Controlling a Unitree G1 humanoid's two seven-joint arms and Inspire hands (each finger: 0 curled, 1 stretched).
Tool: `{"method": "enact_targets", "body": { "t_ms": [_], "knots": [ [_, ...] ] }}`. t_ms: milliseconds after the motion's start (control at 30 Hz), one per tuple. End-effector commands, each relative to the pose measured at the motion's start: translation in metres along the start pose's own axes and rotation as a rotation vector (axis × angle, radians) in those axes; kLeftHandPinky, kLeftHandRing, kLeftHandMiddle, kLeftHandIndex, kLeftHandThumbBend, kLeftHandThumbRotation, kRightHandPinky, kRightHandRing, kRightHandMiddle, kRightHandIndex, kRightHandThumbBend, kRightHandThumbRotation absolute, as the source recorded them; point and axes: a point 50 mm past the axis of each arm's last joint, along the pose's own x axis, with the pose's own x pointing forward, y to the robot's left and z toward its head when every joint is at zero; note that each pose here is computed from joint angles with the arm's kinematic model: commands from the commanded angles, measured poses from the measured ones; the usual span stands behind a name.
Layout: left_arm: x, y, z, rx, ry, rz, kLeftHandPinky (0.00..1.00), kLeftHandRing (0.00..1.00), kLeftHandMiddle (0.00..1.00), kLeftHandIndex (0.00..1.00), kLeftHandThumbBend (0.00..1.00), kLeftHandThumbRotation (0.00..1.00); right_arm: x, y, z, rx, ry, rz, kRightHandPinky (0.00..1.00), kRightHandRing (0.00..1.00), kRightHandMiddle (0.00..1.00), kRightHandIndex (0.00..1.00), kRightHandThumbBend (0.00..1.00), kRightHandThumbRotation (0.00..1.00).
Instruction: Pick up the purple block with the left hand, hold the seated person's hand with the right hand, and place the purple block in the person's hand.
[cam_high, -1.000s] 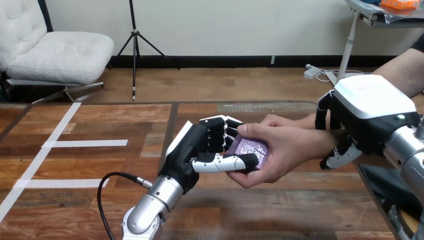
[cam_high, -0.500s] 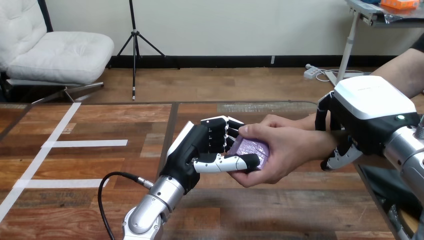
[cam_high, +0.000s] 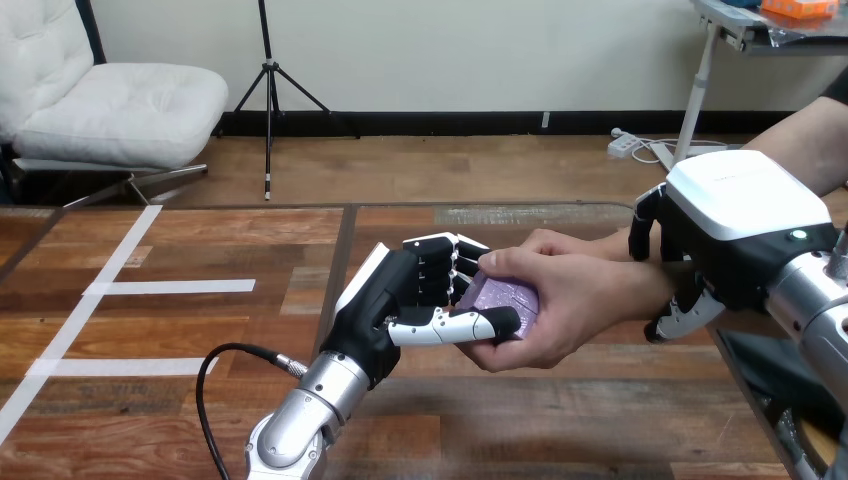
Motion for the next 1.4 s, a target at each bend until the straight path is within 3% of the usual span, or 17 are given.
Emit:
{"method": "enact_targets", "body": {
  "t_ms": [0,167,367,400,733,1000,1367],
  "knots": [
    [0.0245,-0.0114,0.0242,0.036,-0.097,-0.073,0.40,0.45,0.50,0.52,0.88,0.23,-0.0004,-0.0393,0.0004,-0.099,0.005,-0.156,0.42,0.53,0.58,0.61,0.88,0.00],
    [0.0238,-0.0106,0.0246,0.048,-0.099,-0.083,0.41,0.47,0.52,0.54,0.87,0.24,-0.0008,-0.0386,0.0005,-0.108,-0.004,-0.168,0.46,0.57,0.62,0.64,0.91,0.00],
    [0.0228,-0.0098,0.0257,0.084,-0.100,-0.127,0.49,0.58,0.65,0.68,0.89,0.31,-0.0017,-0.0384,0.0010,-0.108,-0.008,-0.163,0.50,0.61,0.66,0.68,0.93,0.00],
    [0.0227,-0.0097,0.0259,0.090,-0.101,-0.133,0.54,0.64,0.71,0.74,0.90,0.35,-0.0017,-0.0383,0.0009,-0.107,-0.008,-0.161,0.53,0.64,0.68,0.69,0.93,0.00],
    [0.0214,-0.0086,0.0270,0.185,-0.097,-0.171,0.81,0.89,0.94,0.95,0.98,0.52,-0.0027,-0.0370,-0.0002,-0.103,-0.021,-0.151,0.62,0.72,0.76,0.76,0.93,0.03],
    [0.0209,-0.0073,0.0283,0.229,-0.109,-0.170,0.93,0.98,0.99,0.99,1.00,0.59,-0.0033,-0.0370,-0.0005,-0.104,-0.031,-0.154,0.65,0.75,0.79,0.78,0.94,0.04],
    [0.0200,-0.0061,0.0288,0.220,-0.125,-0.164,0.96,1.00,1.00,1.00,1.00,0.61,-0.0041,-0.0367,0.0002,-0.105,-0.034,-0.153,0.67,0.77,0.80,0.79,0.94,0.06]
  ]
}}
